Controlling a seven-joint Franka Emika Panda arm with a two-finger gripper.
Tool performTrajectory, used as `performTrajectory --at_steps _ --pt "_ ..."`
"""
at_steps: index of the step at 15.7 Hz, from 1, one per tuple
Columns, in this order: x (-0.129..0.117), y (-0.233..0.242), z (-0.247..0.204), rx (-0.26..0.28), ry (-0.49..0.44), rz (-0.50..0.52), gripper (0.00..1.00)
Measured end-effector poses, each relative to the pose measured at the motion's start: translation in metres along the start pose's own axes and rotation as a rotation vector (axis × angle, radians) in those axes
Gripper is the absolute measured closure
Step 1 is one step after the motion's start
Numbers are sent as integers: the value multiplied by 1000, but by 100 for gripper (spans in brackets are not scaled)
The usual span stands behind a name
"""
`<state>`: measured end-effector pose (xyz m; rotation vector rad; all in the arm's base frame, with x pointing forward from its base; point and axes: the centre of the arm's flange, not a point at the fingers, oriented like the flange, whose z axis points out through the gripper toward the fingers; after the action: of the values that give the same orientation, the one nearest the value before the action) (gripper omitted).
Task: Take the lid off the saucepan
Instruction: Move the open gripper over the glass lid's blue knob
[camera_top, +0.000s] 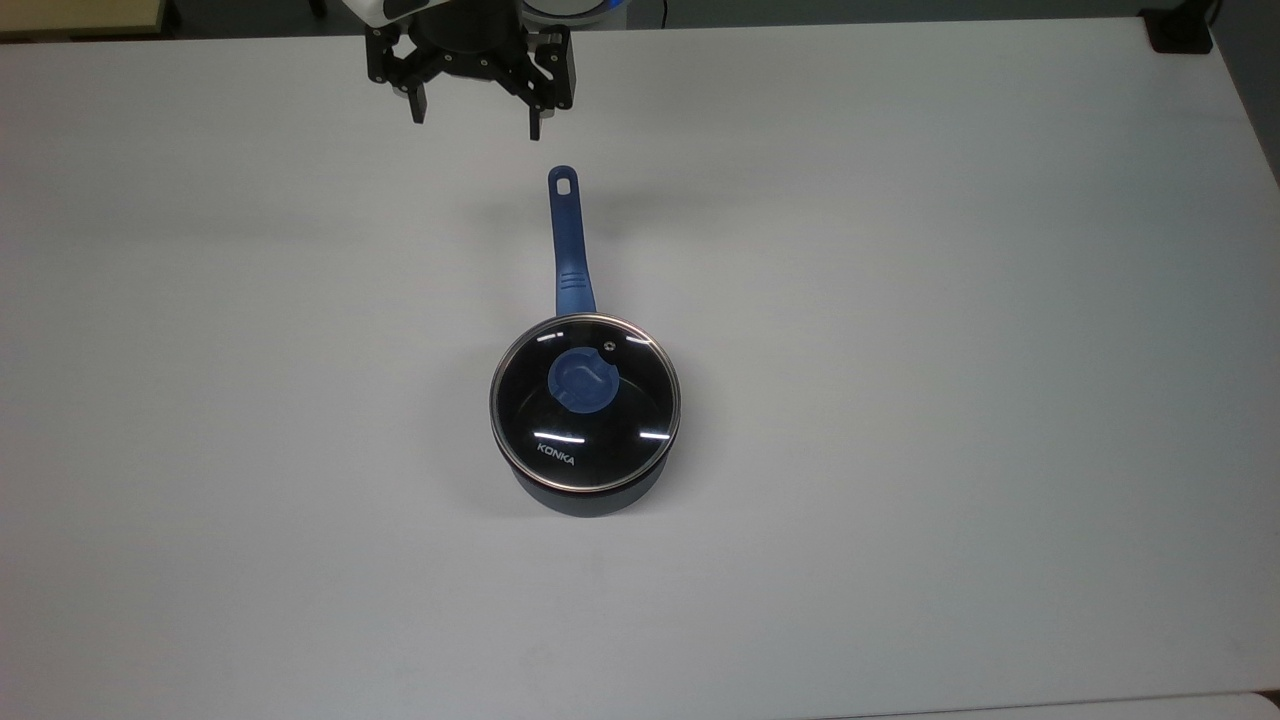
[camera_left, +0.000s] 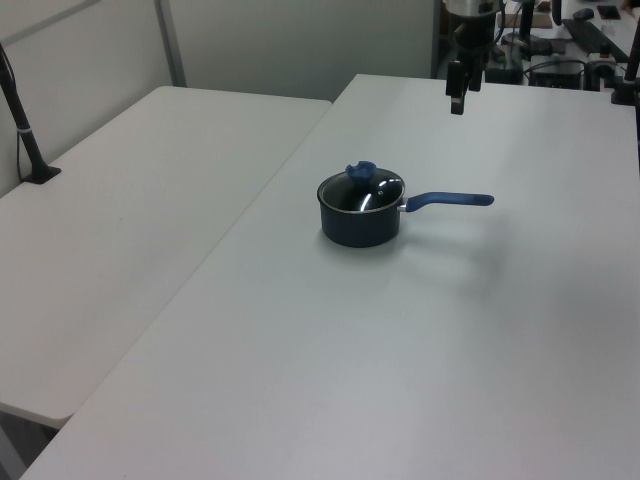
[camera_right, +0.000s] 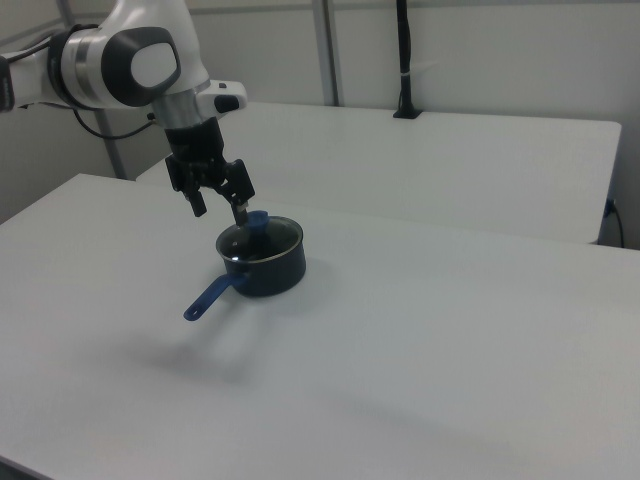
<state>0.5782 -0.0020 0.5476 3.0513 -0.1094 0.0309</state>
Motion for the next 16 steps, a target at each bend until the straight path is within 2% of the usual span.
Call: performTrajectory --at_steps 6,10,16 --pt "1 -2 3 -1 -5 -5 0" --pt "3 -7 10 -3 -14 -47 0" --pt "27 -16 29 -3 40 -72 0"
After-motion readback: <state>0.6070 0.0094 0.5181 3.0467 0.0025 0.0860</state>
